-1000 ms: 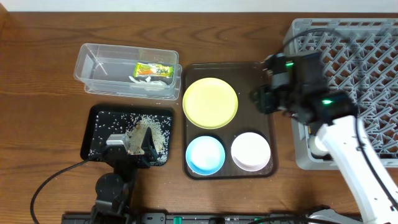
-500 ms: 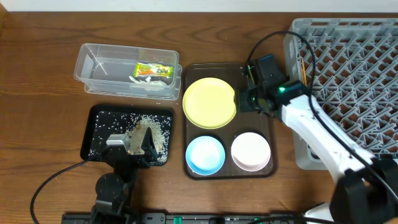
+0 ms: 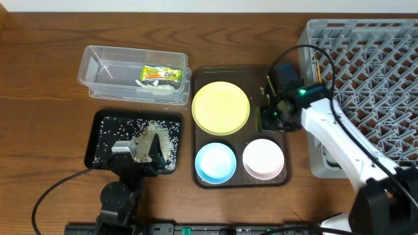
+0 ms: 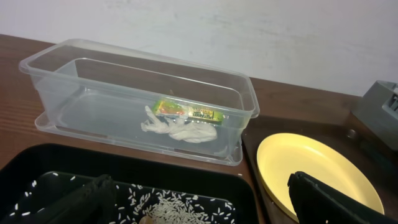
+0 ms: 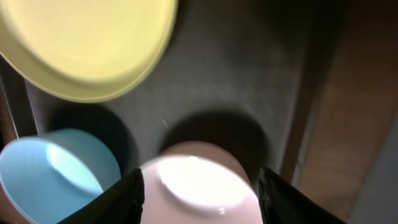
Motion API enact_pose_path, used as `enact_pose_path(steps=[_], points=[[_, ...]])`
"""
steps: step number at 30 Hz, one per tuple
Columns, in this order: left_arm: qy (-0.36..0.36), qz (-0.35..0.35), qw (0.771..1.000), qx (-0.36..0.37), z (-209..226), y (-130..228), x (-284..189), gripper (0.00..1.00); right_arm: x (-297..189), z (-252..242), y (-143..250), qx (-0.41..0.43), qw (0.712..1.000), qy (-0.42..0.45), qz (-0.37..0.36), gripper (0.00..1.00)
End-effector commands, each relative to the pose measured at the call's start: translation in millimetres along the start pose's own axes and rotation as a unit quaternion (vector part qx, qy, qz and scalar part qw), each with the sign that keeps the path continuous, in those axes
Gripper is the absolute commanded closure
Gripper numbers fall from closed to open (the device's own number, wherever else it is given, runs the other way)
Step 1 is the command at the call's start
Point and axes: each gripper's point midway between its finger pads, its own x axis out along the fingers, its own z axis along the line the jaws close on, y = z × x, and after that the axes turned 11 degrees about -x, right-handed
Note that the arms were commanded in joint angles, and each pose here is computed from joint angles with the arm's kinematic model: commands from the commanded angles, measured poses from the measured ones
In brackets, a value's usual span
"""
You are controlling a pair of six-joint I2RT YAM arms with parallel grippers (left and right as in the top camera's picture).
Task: Sort waste into correct bins and load items into the dishwasher rack
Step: 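Grasp the pink bowl on the brown tray with the right gripper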
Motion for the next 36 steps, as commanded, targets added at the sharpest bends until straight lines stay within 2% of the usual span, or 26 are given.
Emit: enact_pose_path(steps=[1, 7, 19, 27, 31, 36], points=[[-0.01, 0.013, 1.0, 0.01, 7.4, 12.7, 2.6, 0.09, -19.7, -2.5, 8.2, -0.003, 1.0, 0.0, -0.008, 0.44], [-0.01, 0.012, 1.0, 0.01, 7.4, 12.6, 2.6, 0.09, -21.7, -5.0, 28.1, 0.001, 1.0, 0.005, 0.015, 0.4], [-0.01, 0.013, 1.0, 0.01, 7.4, 12.7, 2.6, 0.09, 46.6, -18.7, 85.2, 0.032, 0.997, 0.005, 0.071, 0.37], [-0.01, 0.012, 1.0, 0.01, 7.4, 12.6, 2.6, 0.09, 50.3, -20.5, 91.6, 0.034, 0.996, 0.007, 0.078, 0.4], [-0.01, 0.013, 1.0, 0.01, 7.4, 12.7, 2.6, 0.09, 49.5, -25.5, 91.6, 0.045, 0.996, 0.007, 0.079, 0.47], [-0.01, 0.012, 1.0, 0.01, 7.4, 12.6, 2.6, 0.09, 49.6, -36.4, 94.7, 0.069, 0.994, 0.008, 0.082, 0.64]])
